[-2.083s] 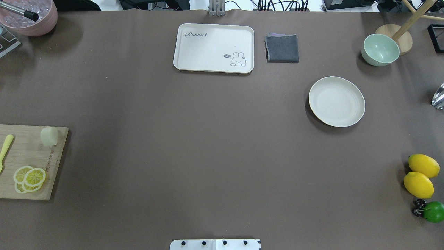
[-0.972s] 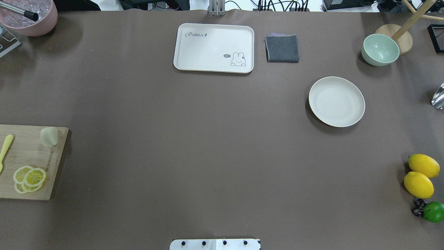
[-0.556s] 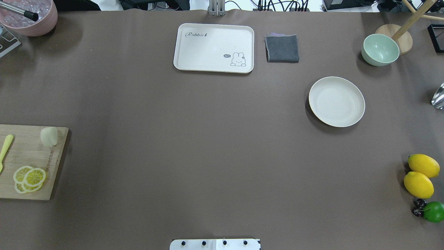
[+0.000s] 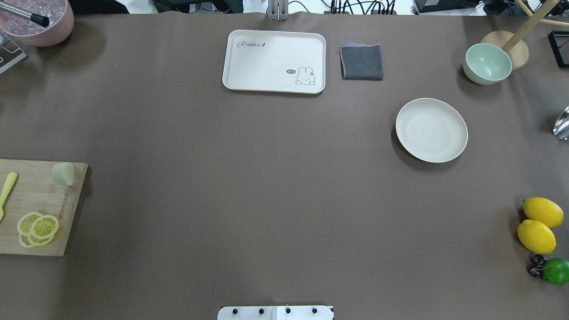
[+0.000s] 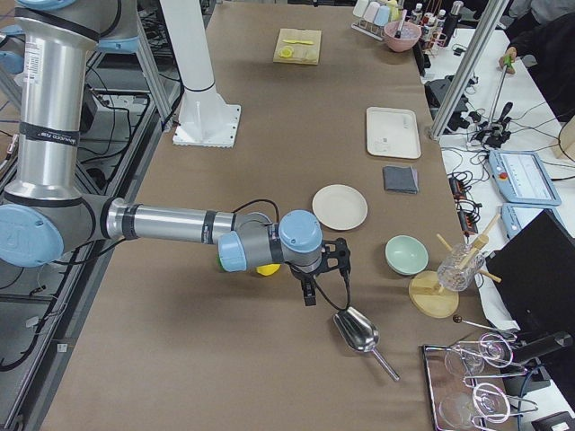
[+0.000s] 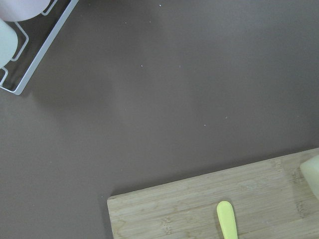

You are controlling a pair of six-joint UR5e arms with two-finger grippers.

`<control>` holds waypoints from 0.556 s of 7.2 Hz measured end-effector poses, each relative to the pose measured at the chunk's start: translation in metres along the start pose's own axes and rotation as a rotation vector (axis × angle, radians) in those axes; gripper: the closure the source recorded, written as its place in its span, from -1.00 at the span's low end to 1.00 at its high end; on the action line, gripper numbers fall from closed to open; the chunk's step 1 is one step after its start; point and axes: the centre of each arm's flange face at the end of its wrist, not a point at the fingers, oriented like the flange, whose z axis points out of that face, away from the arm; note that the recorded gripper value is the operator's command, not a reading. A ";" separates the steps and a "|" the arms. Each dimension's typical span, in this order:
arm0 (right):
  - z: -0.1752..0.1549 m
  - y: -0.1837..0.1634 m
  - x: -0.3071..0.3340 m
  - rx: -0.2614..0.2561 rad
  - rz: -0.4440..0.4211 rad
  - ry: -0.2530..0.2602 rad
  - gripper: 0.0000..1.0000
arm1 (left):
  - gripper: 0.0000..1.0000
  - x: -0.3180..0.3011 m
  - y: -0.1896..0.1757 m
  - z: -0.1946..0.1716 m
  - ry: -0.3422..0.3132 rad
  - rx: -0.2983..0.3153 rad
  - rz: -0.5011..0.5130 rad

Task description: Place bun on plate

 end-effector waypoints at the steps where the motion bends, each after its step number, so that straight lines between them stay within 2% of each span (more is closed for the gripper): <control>1: 0.000 0.005 -0.001 -0.002 0.000 -0.002 -1.00 | -0.96 -0.001 0.003 0.000 0.000 0.000 -0.001; 4: -0.003 0.009 -0.006 0.000 -0.004 -0.023 -1.00 | -0.95 -0.002 0.016 0.003 0.012 0.006 0.001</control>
